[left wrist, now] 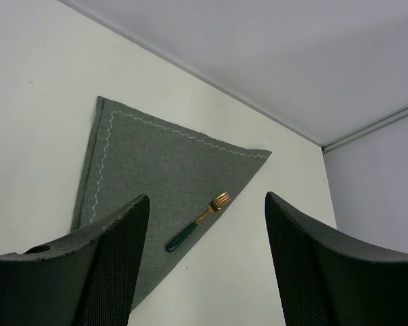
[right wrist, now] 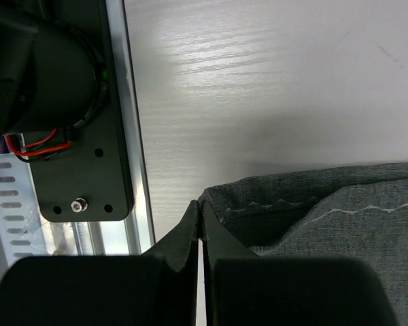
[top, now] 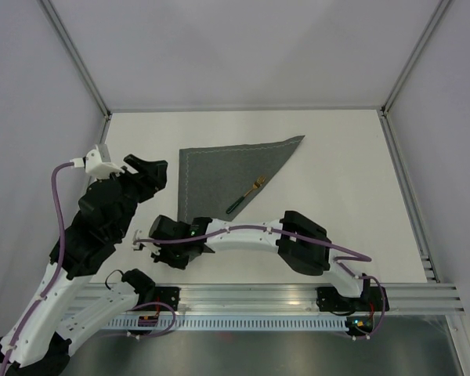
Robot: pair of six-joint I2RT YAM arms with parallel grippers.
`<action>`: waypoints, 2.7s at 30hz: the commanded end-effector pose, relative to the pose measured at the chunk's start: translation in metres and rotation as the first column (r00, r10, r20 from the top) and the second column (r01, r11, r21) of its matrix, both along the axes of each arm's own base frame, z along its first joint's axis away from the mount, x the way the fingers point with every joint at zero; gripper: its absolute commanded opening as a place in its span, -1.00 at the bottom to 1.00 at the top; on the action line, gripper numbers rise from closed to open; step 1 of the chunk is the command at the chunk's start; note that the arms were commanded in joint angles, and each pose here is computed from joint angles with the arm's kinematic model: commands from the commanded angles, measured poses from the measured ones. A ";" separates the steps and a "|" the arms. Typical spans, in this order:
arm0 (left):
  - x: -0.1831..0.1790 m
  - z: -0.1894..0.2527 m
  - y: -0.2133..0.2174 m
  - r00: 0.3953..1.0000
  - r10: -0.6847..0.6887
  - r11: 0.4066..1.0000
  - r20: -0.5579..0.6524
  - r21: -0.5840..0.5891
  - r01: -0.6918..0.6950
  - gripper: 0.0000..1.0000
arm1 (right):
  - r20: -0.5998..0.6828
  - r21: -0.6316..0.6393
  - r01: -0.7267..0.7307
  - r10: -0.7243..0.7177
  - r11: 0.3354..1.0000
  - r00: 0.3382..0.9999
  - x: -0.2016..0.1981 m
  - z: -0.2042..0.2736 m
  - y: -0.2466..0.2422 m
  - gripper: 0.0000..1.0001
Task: Fold the napkin, place the utensils inside, and roll it up
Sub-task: Fold the napkin
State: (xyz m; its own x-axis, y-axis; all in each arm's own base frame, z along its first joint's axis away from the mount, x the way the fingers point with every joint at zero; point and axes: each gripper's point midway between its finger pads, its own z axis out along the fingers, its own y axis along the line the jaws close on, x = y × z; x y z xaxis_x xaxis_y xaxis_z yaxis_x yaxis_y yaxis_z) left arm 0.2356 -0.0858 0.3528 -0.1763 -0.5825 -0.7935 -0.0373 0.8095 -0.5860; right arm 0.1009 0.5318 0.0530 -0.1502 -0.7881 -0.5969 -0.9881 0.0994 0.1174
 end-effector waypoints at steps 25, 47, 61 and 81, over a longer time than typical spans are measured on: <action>0.036 -0.015 -0.024 0.999 -0.007 0.999 -0.040 0.052 0.009 0.53 | 0.067 0.160 0.448 -0.462 0.880 0.884 0.242 0.090 -0.155 -0.99; 0.054 -0.026 -0.043 0.997 -0.048 0.996 -0.062 0.072 0.053 0.54 | 0.067 0.020 0.664 -0.664 0.747 0.745 0.335 0.005 -0.274 -0.99; 0.058 -0.030 -0.048 0.996 -0.062 0.996 -0.070 0.066 0.067 0.53 | 0.064 0.011 0.687 -0.686 0.727 0.725 0.337 -0.003 -0.290 -0.99; 0.063 -0.042 -0.055 0.993 -0.076 0.995 -0.093 0.063 0.082 0.52 | 0.052 0.022 0.703 -0.703 0.711 0.709 0.340 0.000 -0.300 -0.99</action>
State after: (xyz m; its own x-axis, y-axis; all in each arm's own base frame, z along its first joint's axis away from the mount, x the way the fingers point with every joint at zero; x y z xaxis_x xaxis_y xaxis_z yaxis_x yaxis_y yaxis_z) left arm 0.2945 -0.1380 0.3086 -0.3031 -0.5150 -0.8018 -0.0449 0.8482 -0.5278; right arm 0.4378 0.2321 0.0445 -0.6450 -0.4753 -0.5984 -0.6339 0.7701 0.0716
